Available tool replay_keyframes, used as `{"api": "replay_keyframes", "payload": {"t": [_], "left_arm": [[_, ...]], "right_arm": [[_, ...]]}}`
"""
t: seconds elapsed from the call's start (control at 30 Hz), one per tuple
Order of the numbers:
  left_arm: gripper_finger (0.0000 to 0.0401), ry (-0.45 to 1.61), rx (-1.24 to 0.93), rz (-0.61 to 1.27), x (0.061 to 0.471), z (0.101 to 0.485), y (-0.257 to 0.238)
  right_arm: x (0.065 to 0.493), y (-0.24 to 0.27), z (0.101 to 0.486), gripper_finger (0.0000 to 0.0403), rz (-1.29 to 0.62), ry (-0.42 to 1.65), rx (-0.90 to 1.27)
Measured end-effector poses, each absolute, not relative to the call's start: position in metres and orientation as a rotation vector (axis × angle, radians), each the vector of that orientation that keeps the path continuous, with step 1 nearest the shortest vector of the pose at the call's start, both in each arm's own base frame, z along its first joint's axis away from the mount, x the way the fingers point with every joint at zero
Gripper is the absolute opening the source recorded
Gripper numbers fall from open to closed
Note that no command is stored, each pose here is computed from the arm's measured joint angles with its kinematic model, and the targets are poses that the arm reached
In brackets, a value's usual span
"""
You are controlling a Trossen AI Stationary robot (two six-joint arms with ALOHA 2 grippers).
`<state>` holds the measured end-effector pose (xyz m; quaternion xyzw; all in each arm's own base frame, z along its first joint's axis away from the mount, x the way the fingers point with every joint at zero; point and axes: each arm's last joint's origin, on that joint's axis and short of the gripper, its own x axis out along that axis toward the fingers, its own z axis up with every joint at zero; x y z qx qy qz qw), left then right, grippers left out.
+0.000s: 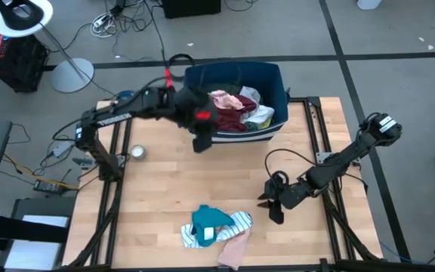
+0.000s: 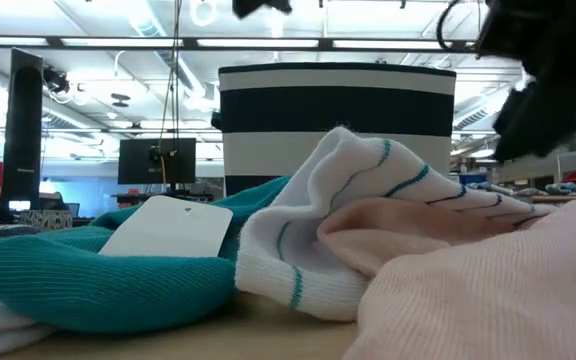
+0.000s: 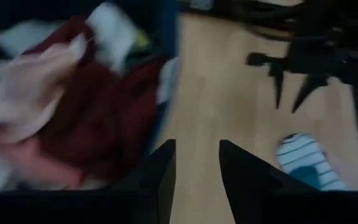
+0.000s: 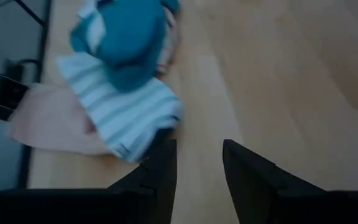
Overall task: Sort clothes
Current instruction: Put the blue sock into the blue laundry bin
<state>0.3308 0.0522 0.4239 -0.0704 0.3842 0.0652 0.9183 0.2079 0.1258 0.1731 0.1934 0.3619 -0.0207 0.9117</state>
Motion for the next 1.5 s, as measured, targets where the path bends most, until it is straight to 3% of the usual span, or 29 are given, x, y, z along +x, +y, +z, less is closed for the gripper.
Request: {"api": "replay_keyframes", "payload": {"t": [0.3, 0.63, 0.97, 1.5], "left_arm": [[0.0129, 0.699, -0.010, 0.030, 0.337, 0.426, -0.018], [0.0129, 0.676, 0.015, -0.024, 0.334, 0.381, -0.067], [0.0129, 0.541, -0.098, -0.046, 0.302, 0.334, -0.079], [0.0129, 0.428, -0.219, -0.004, 0.255, 0.270, -0.082]], "right_arm": [[0.222, 0.138, 0.198, 0.0130, 0.020, 0.688, 0.384], [0.265, 0.165, 0.209, 0.0123, 0.099, 0.697, 0.252], [0.314, 0.183, 0.211, 0.0125, 0.113, 0.853, 0.093], [0.352, 0.173, 0.169, 0.0122, 0.108, 1.046, 0.112]]}}
